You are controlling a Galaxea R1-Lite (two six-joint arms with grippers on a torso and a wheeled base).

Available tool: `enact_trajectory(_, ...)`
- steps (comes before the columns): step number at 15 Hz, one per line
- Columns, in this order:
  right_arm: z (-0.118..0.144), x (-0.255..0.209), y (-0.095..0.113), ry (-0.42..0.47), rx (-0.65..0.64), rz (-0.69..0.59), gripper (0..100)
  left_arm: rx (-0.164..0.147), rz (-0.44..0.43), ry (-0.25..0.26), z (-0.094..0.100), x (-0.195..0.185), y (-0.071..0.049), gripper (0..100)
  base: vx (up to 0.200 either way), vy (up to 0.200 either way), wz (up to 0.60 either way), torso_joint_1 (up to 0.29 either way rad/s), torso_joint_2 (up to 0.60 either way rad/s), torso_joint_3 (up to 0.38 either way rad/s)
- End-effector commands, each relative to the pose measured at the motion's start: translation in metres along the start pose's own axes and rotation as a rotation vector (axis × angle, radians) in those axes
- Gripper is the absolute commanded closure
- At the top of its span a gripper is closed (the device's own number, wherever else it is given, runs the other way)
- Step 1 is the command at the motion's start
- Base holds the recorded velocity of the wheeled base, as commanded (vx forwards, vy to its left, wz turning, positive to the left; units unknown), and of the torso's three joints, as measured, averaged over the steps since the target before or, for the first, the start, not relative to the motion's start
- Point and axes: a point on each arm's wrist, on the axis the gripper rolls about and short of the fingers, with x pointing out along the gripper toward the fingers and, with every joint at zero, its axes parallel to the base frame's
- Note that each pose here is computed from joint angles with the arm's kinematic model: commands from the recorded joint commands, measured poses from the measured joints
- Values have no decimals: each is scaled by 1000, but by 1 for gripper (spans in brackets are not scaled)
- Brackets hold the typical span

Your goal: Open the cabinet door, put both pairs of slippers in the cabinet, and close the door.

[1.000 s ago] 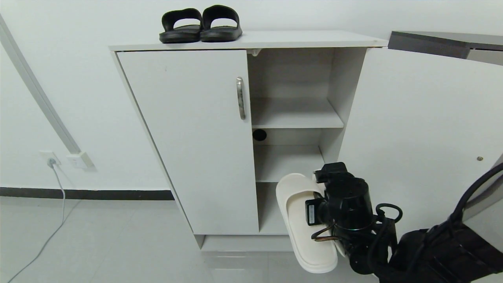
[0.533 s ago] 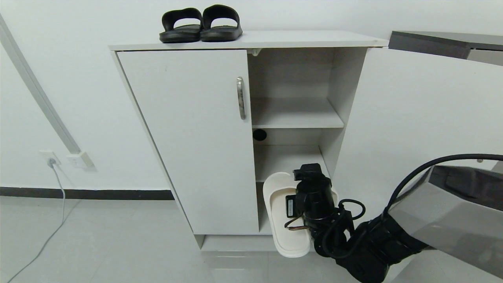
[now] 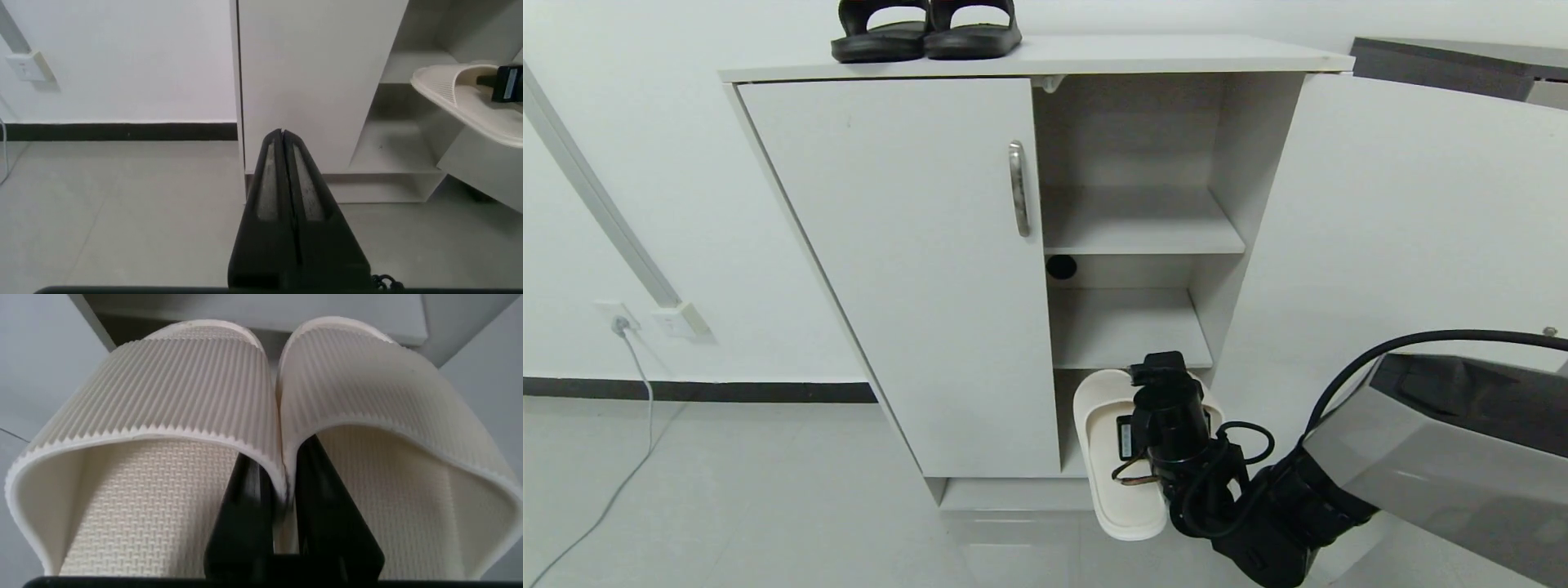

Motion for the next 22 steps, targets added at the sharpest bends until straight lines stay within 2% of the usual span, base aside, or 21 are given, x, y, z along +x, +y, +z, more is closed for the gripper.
enact_trajectory(1,0,0,0,0,-1,0,100,0,0,1,0,0,0,100,0,0,0,-2,7,-193)
enact_trajectory(5,0,-1,2,-13,5,-21,100,-1,2,1,0,0,0,100,0,0,0,5,4,-184)
enact_trajectory(9,-4,4,8,-125,34,-9,100,-1,2,1,0,0,0,100,0,0,0,2,1,-18)
enact_trajectory(15,-3,5,7,-134,30,-19,100,0,0,1,0,0,0,100,0,0,0,0,0,0)
enact_trajectory(22,-1,5,7,-140,23,-21,100,0,-4,3,0,0,0,100,200,0,0,2,3,1)
